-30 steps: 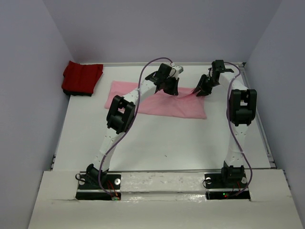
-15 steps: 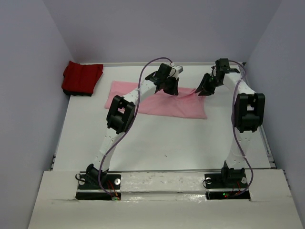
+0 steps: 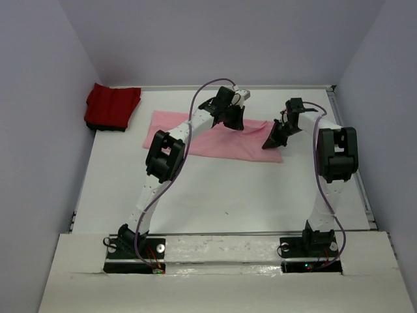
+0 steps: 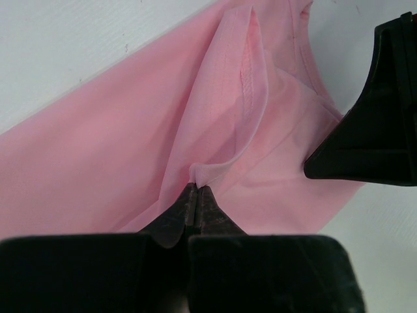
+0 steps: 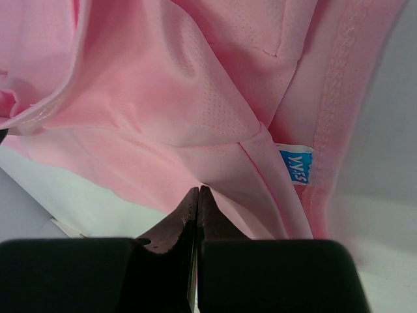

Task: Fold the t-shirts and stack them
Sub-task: Fold the other side of the tshirt into a rectangle

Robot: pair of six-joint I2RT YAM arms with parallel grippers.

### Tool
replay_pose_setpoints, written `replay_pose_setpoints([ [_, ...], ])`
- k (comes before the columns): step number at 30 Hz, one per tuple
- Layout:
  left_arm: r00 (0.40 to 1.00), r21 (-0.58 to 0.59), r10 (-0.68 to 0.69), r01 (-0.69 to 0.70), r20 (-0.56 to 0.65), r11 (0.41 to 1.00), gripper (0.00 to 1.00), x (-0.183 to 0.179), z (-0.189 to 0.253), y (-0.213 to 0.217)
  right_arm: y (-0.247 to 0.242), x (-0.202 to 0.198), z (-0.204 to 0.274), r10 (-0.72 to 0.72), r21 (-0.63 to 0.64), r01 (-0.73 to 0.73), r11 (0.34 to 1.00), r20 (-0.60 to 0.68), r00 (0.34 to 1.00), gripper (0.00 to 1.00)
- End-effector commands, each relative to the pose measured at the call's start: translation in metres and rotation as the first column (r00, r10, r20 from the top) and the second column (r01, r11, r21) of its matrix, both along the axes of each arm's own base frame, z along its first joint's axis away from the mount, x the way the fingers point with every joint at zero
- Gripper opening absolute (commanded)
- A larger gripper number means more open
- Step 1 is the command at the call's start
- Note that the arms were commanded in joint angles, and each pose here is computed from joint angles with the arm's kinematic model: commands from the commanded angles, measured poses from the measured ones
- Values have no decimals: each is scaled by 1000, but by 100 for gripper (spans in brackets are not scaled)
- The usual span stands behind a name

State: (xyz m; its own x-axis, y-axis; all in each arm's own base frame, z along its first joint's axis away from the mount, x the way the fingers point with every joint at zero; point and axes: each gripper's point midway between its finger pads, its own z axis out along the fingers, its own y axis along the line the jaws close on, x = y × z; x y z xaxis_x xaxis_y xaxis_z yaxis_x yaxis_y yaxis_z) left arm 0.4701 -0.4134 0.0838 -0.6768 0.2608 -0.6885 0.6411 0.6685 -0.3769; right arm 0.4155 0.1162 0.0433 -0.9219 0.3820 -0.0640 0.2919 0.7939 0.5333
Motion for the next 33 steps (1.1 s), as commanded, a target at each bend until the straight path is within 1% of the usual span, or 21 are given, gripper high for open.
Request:
replay_pose_setpoints([
  [1, 997, -55, -3, 7, 73, 998, 1, 3, 44, -4, 7, 5, -2, 12, 14, -13, 1000, 33, 999, 0],
  [4, 997, -53, 0, 4, 75, 999, 1, 4, 44, -3, 4, -5, -11, 5, -3, -5, 1000, -10, 1000, 0],
  [6, 997, -48, 4, 0, 76, 999, 2, 5, 43, -2, 6, -14, -13, 24, -19, -25, 1000, -51, 998, 0],
  [8, 997, -43, 13, -9, 77, 999, 7, 7, 42, 0, 4, -19, -17, 33, -56, -37, 998, -65, 997, 0],
  [9, 996, -46, 16, -12, 82, 999, 16, 9, 45, 1, 3, -23, -16, 36, -63, -41, 997, -73, 997, 0],
  [10, 996, -46, 22, -18, 87, 999, 23, 11, 45, 3, 3, -25, -17, 36, -63, -41, 997, -77, 996, 0],
  [11, 995, -45, 29, -25, 91, 999, 33, 13, 46, 5, 3, -27, -15, 38, -62, -43, 997, -75, 996, 0],
  [12, 994, -52, 34, -28, 106, 998, 47, 16, 50, 6, 3, -30, -17, 38, -59, -43, 997, -85, 996, 0],
  [15, 989, -73, 43, -33, 140, 997, 64, 21, 64, 9, 4, -34, -20, 39, -55, -44, 997, -96, 995, 0],
  [16, 988, -76, 49, -38, 148, 996, 67, 24, 68, 11, 7, -36, -20, 48, -55, -54, 997, -99, 994, 0],
  [18, 983, -96, 66, -50, 170, 994, 71, 33, 81, 15, 7, -37, -20, 50, -57, -56, 997, -102, 993, 0],
  [20, 979, -124, 89, -67, 182, 990, 71, 40, 95, 22, 6, -39, -21, 50, -58, -57, 997, -110, 993, 0],
  [24, 980, -183, 92, -60, 174, 981, 71, 44, 107, 22, 9, -45, -21, 64, -62, -72, 996, -122, 990, 0],
  [27, 985, -215, 66, -32, 158, 976, 71, 41, 107, 15, 8, -48, -20, 66, -62, -74, 995, -126, 990, 0],
  [30, 991, -246, 12, 22, 136, 969, 71, 34, 101, 6, 8, -49, -21, 67, -64, -76, 995, -130, 989, 0],
  [33, 992, -287, -74, 102, 107, 953, 71, 22, 97, -5, 8, -49, -22, 67, -64, -76, 995, -131, 989, 0],
])
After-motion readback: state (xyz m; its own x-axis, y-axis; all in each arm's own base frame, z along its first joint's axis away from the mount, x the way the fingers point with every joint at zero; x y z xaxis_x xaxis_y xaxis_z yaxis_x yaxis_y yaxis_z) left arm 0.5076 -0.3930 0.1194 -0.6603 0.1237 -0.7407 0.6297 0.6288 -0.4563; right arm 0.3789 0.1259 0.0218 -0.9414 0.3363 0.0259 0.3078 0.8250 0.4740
